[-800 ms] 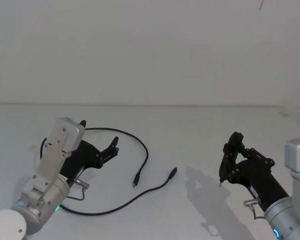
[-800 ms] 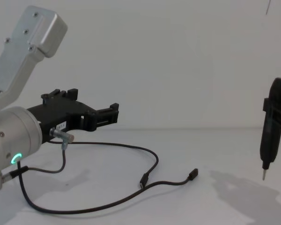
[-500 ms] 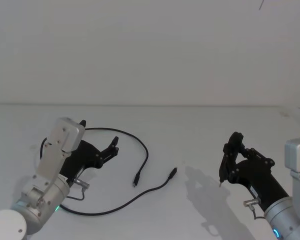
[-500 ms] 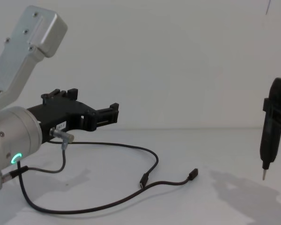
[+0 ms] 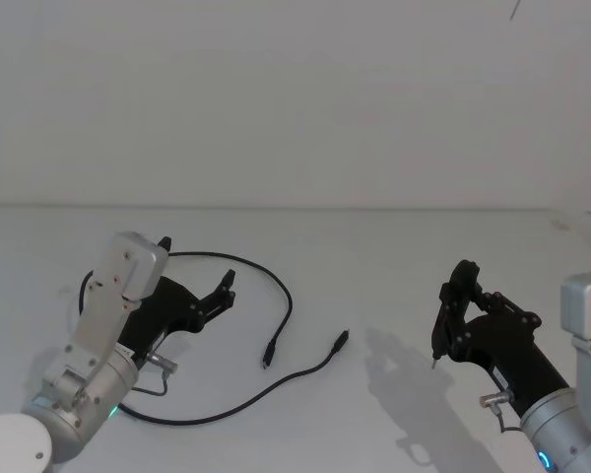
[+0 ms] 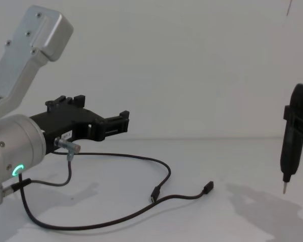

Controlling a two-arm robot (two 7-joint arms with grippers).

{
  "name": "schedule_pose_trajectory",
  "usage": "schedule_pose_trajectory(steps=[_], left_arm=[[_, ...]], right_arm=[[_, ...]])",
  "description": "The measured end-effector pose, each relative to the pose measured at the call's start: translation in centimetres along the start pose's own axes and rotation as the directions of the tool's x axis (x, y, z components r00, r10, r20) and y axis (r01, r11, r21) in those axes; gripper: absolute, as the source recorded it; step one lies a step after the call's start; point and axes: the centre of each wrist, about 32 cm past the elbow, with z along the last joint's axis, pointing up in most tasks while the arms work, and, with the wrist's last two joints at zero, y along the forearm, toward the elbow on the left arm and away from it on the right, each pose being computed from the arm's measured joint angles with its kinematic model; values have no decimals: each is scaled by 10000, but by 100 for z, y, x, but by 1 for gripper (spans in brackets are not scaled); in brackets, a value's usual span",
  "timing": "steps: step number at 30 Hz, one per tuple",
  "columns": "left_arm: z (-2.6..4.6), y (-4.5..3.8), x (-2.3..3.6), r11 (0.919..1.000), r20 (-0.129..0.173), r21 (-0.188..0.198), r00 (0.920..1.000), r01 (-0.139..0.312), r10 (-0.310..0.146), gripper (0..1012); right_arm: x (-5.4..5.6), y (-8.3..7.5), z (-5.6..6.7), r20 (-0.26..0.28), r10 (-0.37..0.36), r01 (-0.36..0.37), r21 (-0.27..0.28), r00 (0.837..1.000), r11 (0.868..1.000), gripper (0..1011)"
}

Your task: Pick up the data cable with the one hand.

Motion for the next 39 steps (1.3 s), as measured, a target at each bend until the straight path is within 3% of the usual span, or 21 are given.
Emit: schedule_pose_trajectory(steps=[11, 18, 21, 22, 24, 25, 26, 29, 32, 39], left_arm=[[2, 51, 44, 9960, -423, 24, 9952, 889, -887, 1001], [-27, 111, 73, 9836, -888, 307, 9807, 1775, -1742, 1001], [-56, 149, 76, 9703, -1188, 539, 9663, 2358, -2282, 1001], [-56, 149, 76, 9703, -1188, 539, 9663, 2358, -2282, 1001], [-83, 172, 69, 9585, -1375, 705, 9544, 2763, -2650, 1001], [-83, 172, 69, 9585, -1375, 705, 9544, 2763, -2650, 1001], [-93, 180, 64, 9520, -1459, 778, 9480, 2962, -2830, 1001], [-106, 188, 53, 9433, -1555, 873, 9397, 3202, -3046, 1001], [-135, 192, 30, 9289, -1692, 1055, 9269, 3550, -3350, 1002], [-164, 165, 7, 9136, -1772, 1349, 9165, 3835, -3585, 1001]], right_arm=[[0, 0, 0, 0, 0, 0, 1, 10000, 10000, 279], [0, 0, 1, 0, 0, 0, 2, 10000, 10000, 279], [0, 0, 0, 0, 0, 0, 1, 10000, 10000, 279], [0, 0, 0, 0, 0, 0, 1, 10000, 10000, 279], [0, 0, 0, 0, 0, 0, 1, 10000, 10000, 279], [0, 0, 0, 0, 0, 0, 1, 10000, 10000, 279], [0, 0, 0, 0, 1, -1, 1, 10000, 10000, 279], [0, 0, 0, 0, 0, 0, 1, 10000, 10000, 279], [0, 0, 0, 0, 0, 0, 1, 10000, 10000, 279], [0, 0, 0, 0, 0, 0, 1, 10000, 10000, 279]])
